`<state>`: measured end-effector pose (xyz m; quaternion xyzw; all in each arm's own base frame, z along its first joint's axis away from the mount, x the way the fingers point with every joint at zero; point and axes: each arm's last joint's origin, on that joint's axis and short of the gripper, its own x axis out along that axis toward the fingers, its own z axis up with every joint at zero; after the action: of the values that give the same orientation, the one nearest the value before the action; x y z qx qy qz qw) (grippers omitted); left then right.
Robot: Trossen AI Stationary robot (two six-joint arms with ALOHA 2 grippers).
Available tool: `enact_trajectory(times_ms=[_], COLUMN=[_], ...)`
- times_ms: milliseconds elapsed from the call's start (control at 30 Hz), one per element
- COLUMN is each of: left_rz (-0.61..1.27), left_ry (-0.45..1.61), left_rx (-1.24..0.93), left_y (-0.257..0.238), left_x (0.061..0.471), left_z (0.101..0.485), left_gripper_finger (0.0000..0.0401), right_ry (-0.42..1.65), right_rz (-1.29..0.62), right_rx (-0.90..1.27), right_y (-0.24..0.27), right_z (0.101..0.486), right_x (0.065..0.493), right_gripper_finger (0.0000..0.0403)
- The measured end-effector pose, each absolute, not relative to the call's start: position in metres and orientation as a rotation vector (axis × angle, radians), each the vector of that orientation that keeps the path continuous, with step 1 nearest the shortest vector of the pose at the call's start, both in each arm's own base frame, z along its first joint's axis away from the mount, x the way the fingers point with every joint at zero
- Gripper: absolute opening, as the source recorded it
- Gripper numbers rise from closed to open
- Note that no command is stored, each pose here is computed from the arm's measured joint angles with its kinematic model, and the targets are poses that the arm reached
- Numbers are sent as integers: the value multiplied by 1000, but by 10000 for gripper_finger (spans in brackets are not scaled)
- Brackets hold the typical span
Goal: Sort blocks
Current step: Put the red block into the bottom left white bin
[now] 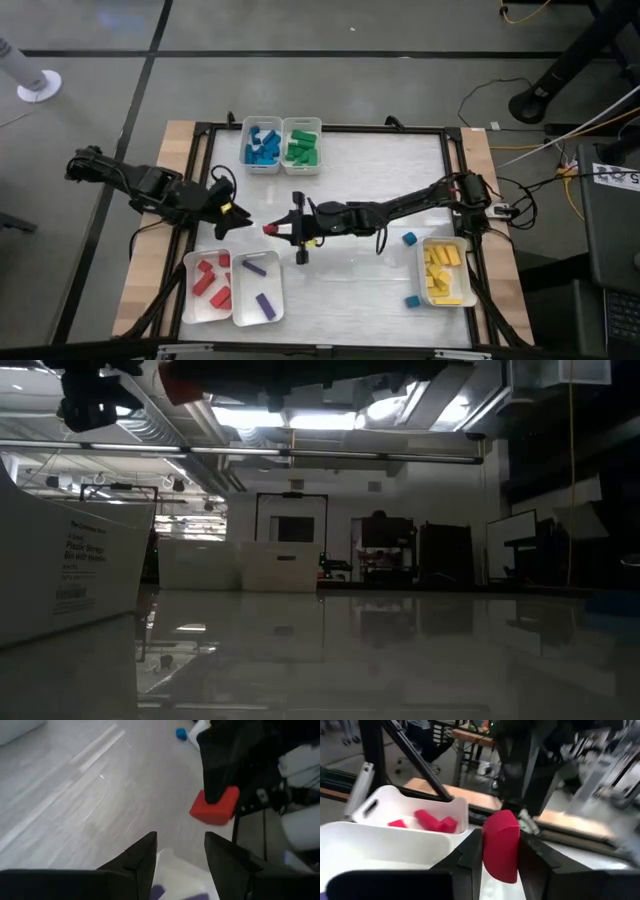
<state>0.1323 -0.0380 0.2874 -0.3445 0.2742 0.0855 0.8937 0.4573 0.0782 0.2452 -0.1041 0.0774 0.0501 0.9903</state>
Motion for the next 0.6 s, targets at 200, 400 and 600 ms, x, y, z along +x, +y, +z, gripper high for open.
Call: enact_trajectory(times_ms=[200, 400, 600], left_rz=[148, 89, 88], left_ry=[501, 494, 539], left_rx=[-712, -516, -447], left_y=[-39, -43, -45], left_x=[140, 151, 159], left_z=[292, 292, 285], left_gripper_finger=[155, 155, 155], right_ry=[90, 64, 86], right_rz=[40, 34, 36], right_rx=[-298, -307, -310], right_y=[77, 77, 77], right_z=[252, 254, 252], right_x=[458, 458, 458], right_gripper_finger=[99, 100, 100])
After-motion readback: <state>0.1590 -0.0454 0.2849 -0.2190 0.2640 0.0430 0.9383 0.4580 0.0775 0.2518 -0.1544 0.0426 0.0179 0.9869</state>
